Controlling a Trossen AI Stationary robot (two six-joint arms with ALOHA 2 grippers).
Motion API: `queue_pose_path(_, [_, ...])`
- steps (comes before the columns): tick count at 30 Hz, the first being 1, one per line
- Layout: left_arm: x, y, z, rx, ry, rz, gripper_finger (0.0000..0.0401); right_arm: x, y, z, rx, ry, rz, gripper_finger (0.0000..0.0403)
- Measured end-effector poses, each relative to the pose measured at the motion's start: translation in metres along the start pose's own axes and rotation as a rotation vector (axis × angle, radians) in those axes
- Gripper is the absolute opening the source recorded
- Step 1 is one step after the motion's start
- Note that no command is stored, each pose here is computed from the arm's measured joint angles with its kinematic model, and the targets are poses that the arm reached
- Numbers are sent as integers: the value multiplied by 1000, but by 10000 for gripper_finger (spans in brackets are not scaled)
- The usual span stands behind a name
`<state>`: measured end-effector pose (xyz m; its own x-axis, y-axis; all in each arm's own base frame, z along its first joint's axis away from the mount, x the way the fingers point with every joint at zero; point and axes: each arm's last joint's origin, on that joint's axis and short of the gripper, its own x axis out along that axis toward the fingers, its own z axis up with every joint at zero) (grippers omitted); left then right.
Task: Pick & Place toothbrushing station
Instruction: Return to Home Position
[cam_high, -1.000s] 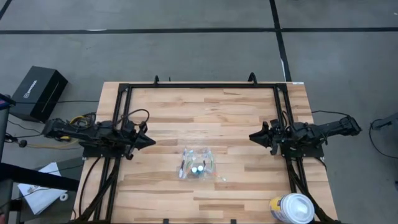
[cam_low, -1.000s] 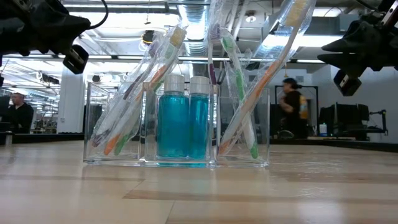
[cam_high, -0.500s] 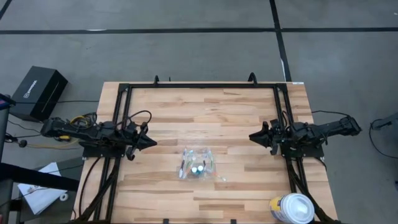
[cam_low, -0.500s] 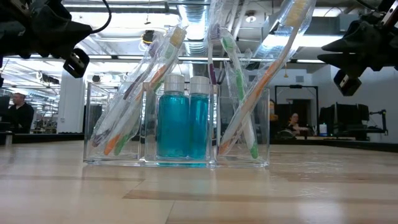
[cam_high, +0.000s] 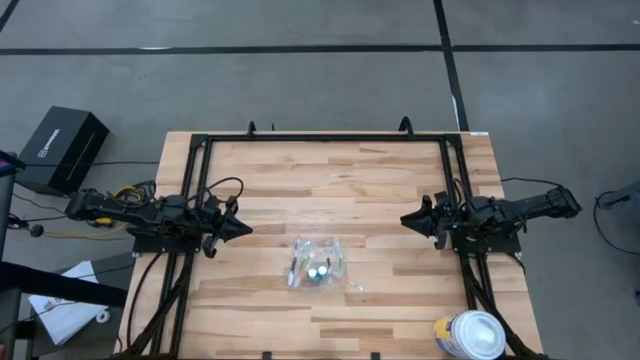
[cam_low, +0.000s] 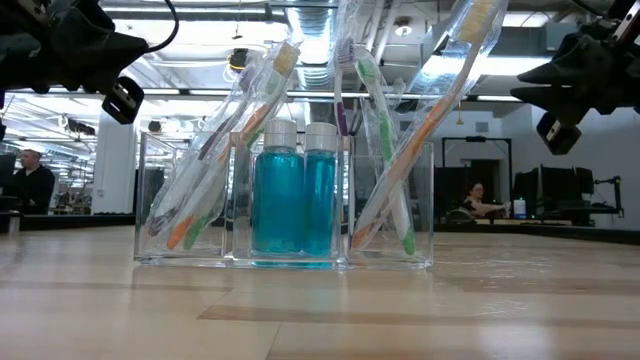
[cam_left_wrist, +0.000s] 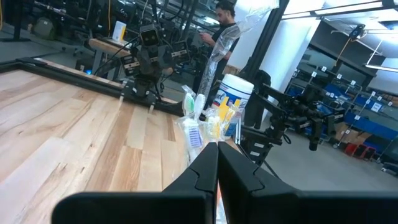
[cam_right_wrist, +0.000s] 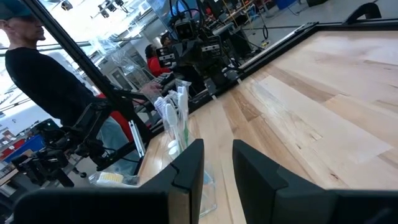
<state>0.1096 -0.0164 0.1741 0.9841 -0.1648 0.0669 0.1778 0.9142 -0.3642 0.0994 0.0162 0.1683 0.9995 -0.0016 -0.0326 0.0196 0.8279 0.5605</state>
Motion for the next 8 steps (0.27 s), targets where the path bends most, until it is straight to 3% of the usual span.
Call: queue_pose_path(8, [0,0,0,0,-2,-1,2,0,-1,-1,-3,10,-7,77])
